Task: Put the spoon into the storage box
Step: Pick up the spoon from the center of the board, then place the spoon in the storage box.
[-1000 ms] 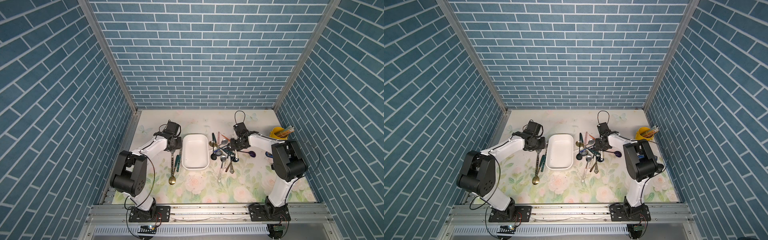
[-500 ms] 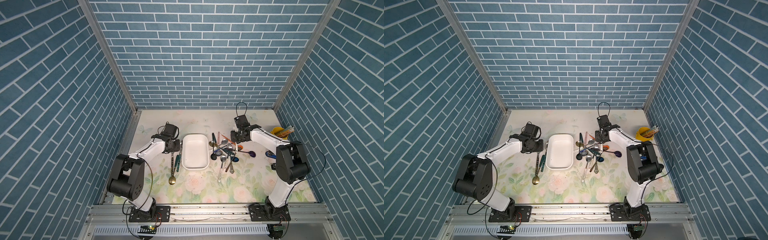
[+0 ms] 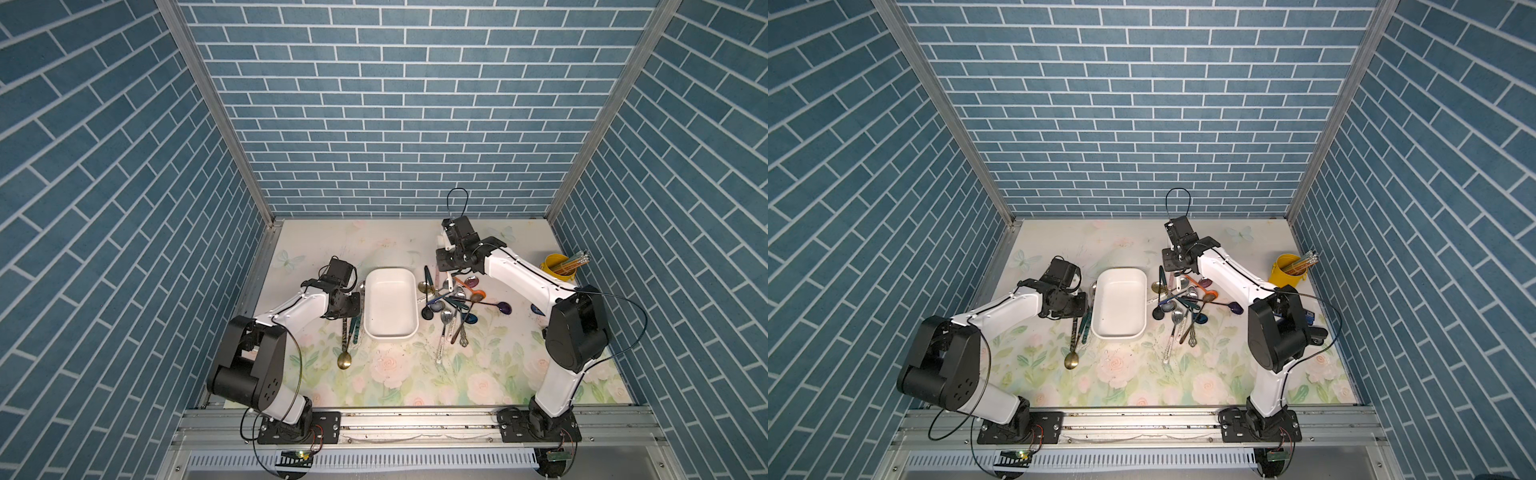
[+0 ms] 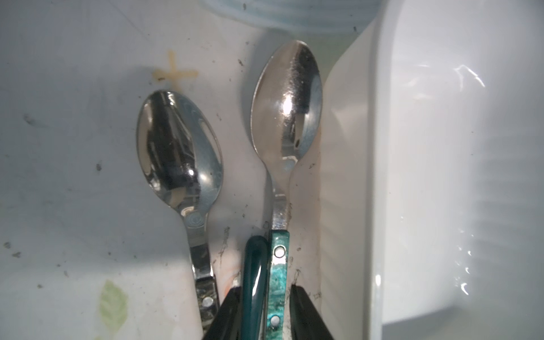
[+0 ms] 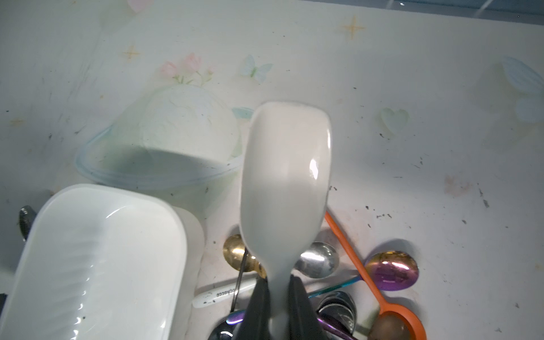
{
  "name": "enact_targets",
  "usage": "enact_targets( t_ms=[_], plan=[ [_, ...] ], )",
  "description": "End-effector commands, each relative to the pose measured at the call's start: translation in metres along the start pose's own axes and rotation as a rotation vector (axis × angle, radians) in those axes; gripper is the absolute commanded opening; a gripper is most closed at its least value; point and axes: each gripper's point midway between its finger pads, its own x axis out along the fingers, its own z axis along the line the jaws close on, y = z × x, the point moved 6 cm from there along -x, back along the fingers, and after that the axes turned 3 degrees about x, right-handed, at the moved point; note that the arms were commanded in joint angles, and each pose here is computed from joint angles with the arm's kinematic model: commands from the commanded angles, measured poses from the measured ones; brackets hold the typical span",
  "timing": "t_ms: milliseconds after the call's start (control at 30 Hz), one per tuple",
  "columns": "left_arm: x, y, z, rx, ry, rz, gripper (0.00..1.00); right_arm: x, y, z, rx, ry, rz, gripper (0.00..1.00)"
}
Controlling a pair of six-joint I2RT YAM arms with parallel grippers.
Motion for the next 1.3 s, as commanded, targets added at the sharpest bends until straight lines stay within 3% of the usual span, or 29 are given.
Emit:
enact_targets(
  t_ms=[0,333,567,933,1267],
  plan=[
    [0.001,0.008,-0.013,0.021,0.053,0.017,0.32,0.006,0.009,0.024,-0.003,-0.032,0.058,0.05],
    [0.011,0.012,-0.041,0.033,0.127,0.020,0.31,0.023,0.031,0.078,-0.049,-0.113,0.117,0.05],
    [0.015,0.008,-0.043,0.042,0.112,0.022,0.31,0.038,0.053,0.103,-0.063,-0.143,0.175,0.05],
    [-0.026,-0.007,-0.016,-0.046,0.010,-0.133,0.32,0.049,0.096,0.102,-0.018,-0.106,0.258,0.04],
    [-0.030,0.006,0.023,-0.130,-0.058,-0.106,0.33,0.084,0.112,0.099,0.003,-0.040,0.389,0.05]
  ],
)
